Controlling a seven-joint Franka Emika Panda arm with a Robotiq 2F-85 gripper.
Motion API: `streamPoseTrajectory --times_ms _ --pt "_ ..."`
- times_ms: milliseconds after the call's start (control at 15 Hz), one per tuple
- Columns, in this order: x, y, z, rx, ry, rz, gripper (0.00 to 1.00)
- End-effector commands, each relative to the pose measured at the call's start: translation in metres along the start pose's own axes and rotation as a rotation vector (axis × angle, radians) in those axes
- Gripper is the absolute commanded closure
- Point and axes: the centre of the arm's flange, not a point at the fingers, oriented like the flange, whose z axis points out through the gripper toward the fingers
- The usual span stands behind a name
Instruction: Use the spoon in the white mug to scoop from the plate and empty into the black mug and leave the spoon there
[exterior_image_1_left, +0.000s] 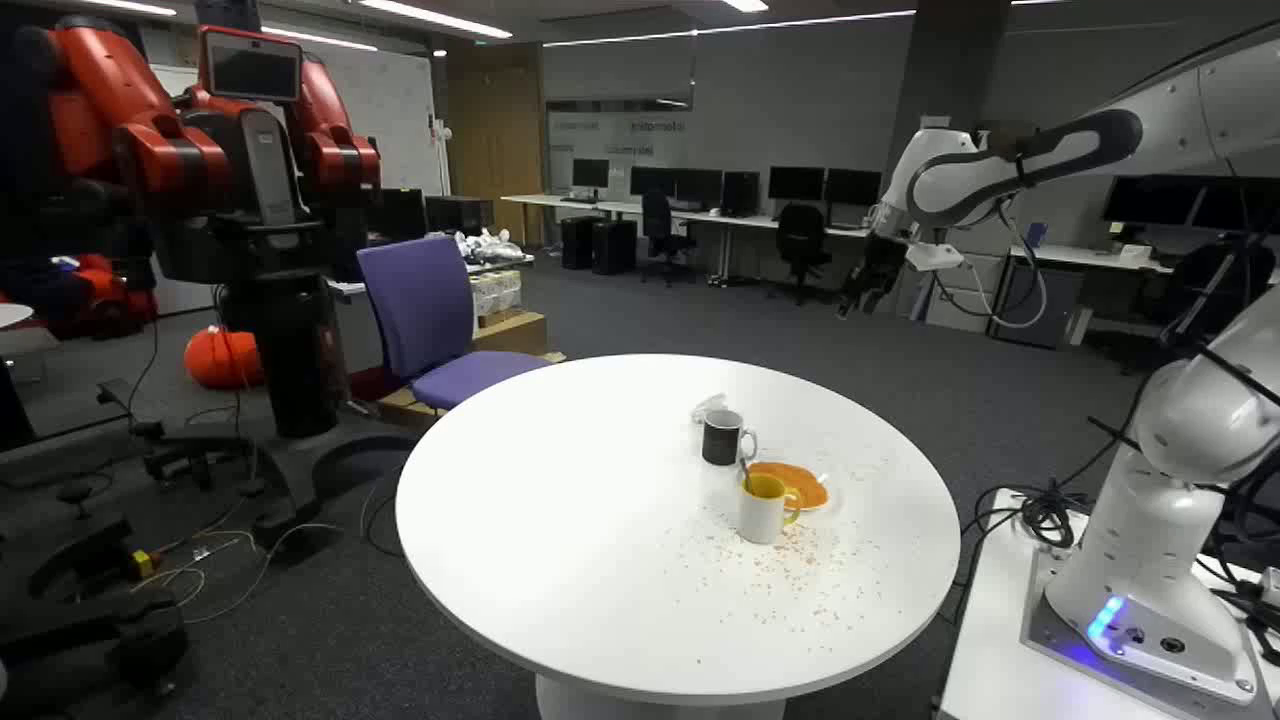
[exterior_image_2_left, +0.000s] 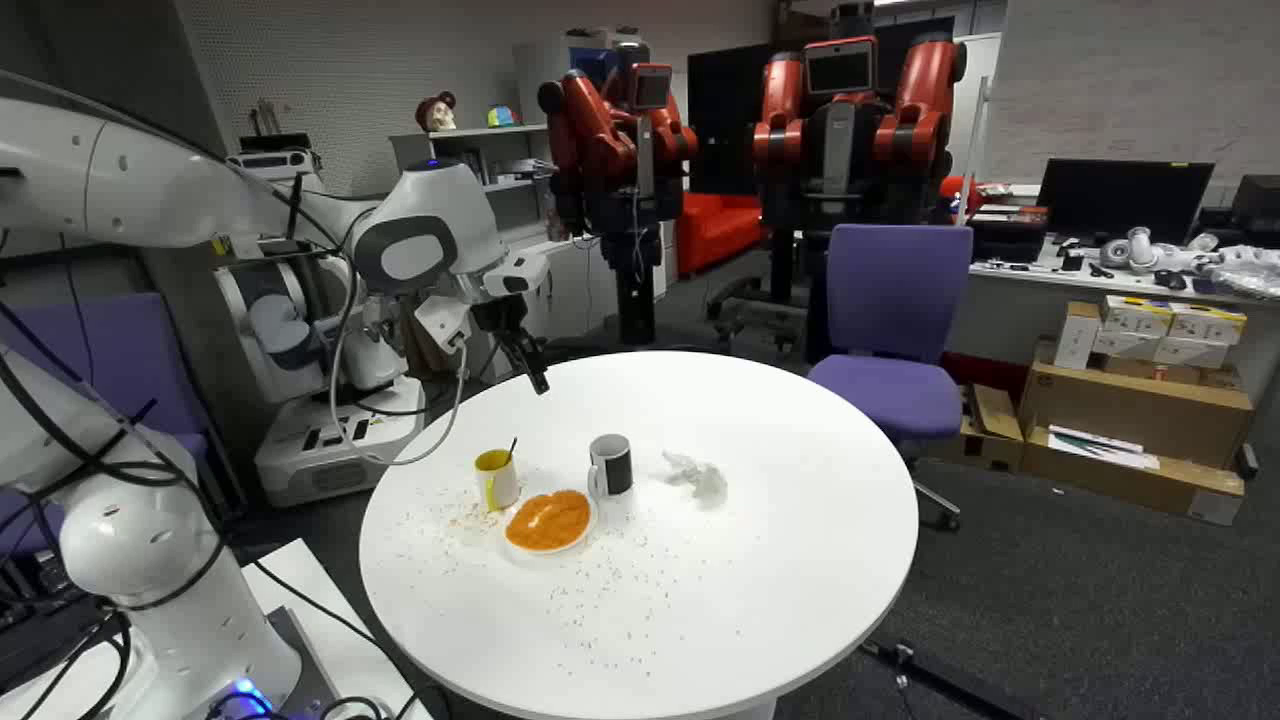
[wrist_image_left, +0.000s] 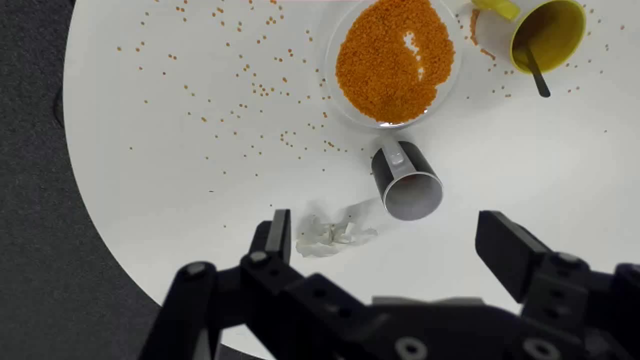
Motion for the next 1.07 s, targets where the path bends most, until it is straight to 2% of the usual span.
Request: streamPoseTrajectory --times_ms 0,133,400,733,1000 --pt "0.000 0.000 0.000 0.000 -0.001 0.000 0.00" --pt "0.016 0.002 0.010 0.017 0.006 -0.034 0.00" --pt "0.057 -0.021 0.041 0.128 0.010 -0.205 0.00" --pt "0.105 -0.084 0.099 0.280 -0.010 -0.458 0.00" --pt "0.105 -0.139 0.148 0.403 -0.062 -0.645 0.00"
